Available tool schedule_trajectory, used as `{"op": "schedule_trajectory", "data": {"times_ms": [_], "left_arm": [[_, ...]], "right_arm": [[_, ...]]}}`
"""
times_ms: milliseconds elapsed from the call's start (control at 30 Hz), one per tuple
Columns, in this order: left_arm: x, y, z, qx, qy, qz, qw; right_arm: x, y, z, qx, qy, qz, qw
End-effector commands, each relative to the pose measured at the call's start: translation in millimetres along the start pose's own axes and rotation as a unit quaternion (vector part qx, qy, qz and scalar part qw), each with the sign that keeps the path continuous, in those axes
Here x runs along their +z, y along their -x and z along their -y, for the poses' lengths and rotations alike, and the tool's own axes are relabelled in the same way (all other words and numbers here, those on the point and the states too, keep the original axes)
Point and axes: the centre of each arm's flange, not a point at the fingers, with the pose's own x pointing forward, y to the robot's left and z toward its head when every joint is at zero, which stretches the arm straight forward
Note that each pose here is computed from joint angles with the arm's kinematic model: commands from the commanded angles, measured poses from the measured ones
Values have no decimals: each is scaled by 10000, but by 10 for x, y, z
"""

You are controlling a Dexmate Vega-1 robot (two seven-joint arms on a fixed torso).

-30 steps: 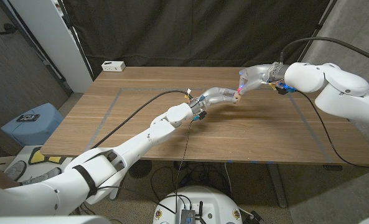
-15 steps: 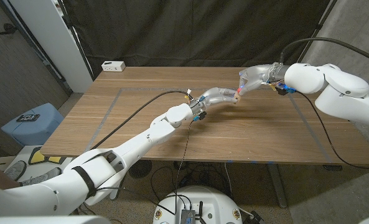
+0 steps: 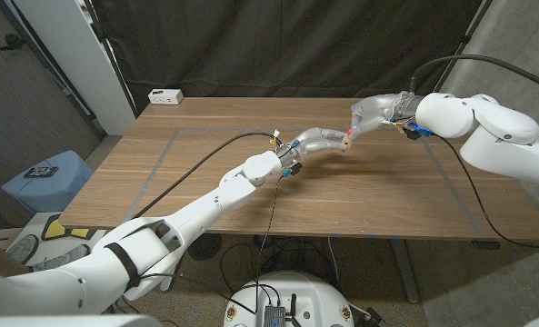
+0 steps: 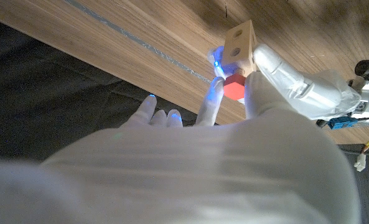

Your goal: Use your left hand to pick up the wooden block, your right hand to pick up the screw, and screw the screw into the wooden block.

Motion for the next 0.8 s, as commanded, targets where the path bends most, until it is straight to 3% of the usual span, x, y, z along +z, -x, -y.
{"op": "schedule_trajectory", "data": {"times_ms": [33,800], "left_arm": [[-10,4,17,-15,23,-22,10000],[-19,9,28,16,51,-38,10000]], "right_arm": [[14,2,-50,-58,29,-73,10000],[35,-41,-114,-159,81,-196,9996]]}}
